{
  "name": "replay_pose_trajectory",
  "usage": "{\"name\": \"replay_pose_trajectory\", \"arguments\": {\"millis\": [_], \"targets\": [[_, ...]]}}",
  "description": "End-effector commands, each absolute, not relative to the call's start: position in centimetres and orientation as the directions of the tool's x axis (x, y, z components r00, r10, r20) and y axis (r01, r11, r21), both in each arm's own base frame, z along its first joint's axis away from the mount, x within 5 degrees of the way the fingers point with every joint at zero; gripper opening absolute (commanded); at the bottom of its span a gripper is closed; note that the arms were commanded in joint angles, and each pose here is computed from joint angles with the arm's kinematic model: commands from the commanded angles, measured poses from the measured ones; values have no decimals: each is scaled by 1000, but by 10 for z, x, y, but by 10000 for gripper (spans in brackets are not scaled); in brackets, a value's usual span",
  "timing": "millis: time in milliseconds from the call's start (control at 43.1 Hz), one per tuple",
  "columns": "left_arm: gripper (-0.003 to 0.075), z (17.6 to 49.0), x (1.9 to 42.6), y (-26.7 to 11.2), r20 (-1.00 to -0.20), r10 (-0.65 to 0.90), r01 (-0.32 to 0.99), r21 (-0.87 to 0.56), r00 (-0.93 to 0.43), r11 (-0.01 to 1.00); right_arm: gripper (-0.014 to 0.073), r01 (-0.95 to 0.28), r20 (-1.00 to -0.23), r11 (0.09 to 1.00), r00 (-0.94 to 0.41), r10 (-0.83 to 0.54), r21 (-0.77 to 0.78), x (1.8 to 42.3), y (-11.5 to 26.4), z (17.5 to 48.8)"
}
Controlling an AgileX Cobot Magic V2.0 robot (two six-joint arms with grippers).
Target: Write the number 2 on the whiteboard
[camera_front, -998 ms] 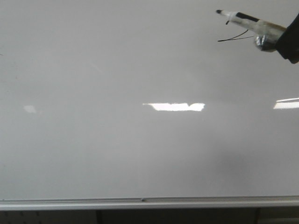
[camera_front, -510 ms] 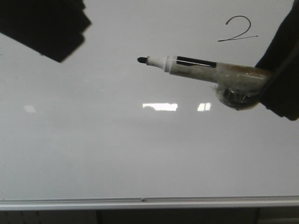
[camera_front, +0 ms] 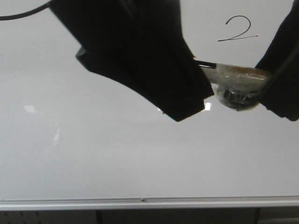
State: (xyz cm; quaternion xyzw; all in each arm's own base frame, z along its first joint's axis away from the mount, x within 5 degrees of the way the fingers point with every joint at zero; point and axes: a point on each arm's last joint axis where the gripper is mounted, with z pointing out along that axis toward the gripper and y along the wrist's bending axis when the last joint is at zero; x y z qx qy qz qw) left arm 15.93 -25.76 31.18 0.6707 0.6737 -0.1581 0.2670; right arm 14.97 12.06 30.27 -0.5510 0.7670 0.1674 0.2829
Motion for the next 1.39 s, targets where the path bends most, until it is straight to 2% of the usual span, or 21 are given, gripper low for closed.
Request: {"name": "replay_pose_trajectory", "arguments": {"millis": [0, 116, 325, 371, 603, 673, 719, 882, 998, 1137, 1369], "targets": [[515, 333, 159, -263, -647, 760, 982, 175, 59, 74, -80, -935, -667, 343, -197, -719, -94, 149, 122, 318], [440, 331, 159, -264, -643, 763, 982, 176, 66, 64, -80, -934, -669, 345, -196, -717, -96, 150, 122, 318], [186, 332, 158, -265, -660, 749, 986, 157, 57, 63, -80, -933, -669, 346, -196, -717, -97, 150, 122, 318], [150, 332, 158, -265, -662, 747, 985, 160, 59, 64, -80, -933, -669, 346, -196, -717, -97, 150, 122, 318], [78, 333, 158, -266, -666, 742, 983, 173, 76, 55, -69, -933, -667, 347, -199, -718, -94, 151, 122, 317], [60, 333, 158, -266, -666, 742, 983, 173, 76, 55, -10, -931, -670, 350, -198, -715, -99, 152, 122, 317], [48, 333, 158, -266, -666, 742, 983, 173, 76, 55, 58, -930, -672, 353, -197, -713, -102, 152, 122, 317], [6, 333, 158, -266, -664, 744, 983, 176, 78, 55, 371, -926, -678, 361, -196, -709, -110, 153, 122, 318], [3, 332, 161, -264, -661, 747, 981, 182, 76, 61, 530, -922, -670, 365, -193, -717, -125, 154, 120, 318], [3, 332, 170, -257, -658, 752, 980, 166, 27, 110, 547, -895, -652, 417, -223, -724, -157, 152, 111, 321], [3, 340, 206, -222, -609, 774, 919, 181, -174, 349, 547, -719, -682, 675, -412, -605, -164, 149, 74, 336]]}}
